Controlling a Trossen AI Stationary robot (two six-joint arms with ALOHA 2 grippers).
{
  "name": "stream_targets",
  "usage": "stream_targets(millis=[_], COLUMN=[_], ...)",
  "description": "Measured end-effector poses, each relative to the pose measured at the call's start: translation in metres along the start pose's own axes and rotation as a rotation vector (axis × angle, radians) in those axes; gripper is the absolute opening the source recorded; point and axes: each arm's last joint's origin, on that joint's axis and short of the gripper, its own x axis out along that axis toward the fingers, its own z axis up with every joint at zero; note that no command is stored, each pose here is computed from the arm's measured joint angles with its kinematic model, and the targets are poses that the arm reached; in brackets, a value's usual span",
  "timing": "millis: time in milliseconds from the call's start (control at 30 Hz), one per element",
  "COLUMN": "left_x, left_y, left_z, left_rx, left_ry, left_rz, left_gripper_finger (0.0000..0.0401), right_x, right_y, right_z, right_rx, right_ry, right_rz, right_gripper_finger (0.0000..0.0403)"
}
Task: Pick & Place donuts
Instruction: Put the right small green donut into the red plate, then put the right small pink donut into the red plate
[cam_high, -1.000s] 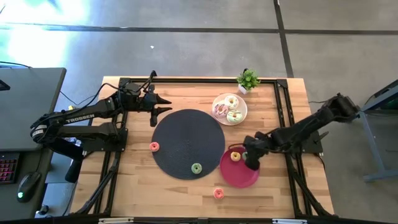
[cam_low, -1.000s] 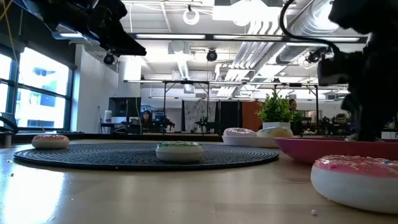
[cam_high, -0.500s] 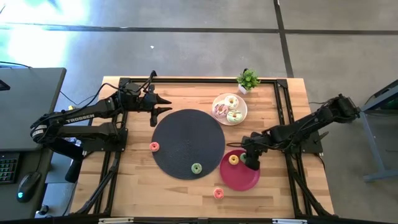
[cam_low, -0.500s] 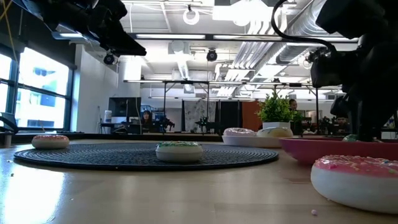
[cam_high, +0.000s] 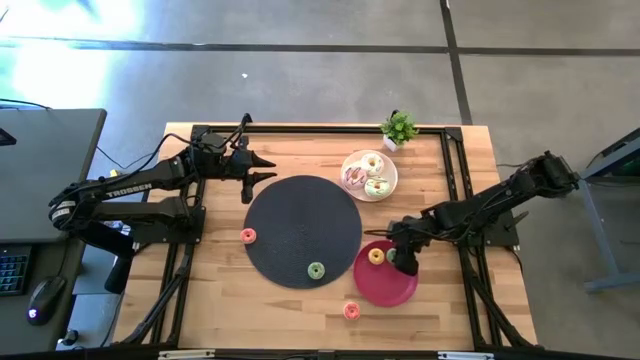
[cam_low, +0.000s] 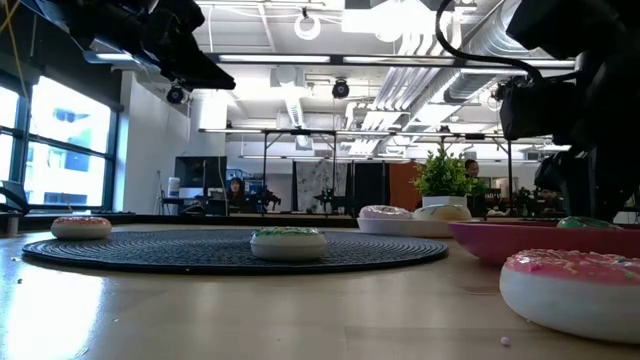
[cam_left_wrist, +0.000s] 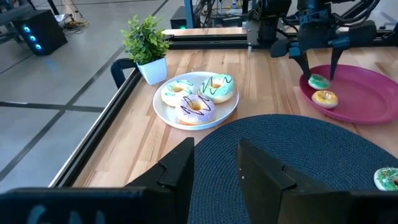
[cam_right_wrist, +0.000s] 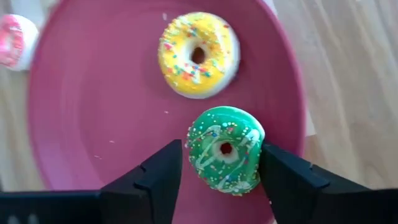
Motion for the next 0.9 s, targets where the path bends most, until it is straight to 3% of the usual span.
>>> stream_targets(millis=[233, 500, 667, 900], left_x=[0.000, 0.000, 0.000, 0.000], left_y=[0.000, 0.000, 0.001, 0.002], left_z=[0.000, 0.001, 0.003, 0.009], left_rx=[0.000, 0.001, 0.008, 0.038], left_ry=[0.000, -0.005, -0.034, -0.096], left_rz=[0.000, 0.001, 0.006, 0.020], left_gripper_finger=[0.0113, 0.0113, 0.0113, 0.0113], right_x=[-0.001, -0.001, -0.002, -0.011], right_y=[0.007, 0.006, 0.007, 0.030], right_z=[0.008, 0.009, 0.014, 0.036], right_rx=[-0.034, -0.103, -0.229, -0.553], right_ry=[-0.068, -0.121, -0.215, -0.520], right_rz=[0.089, 0.032, -0.030, 0.081], right_gripper_finger=[0.0200, 0.0195, 0.0195, 0.0195])
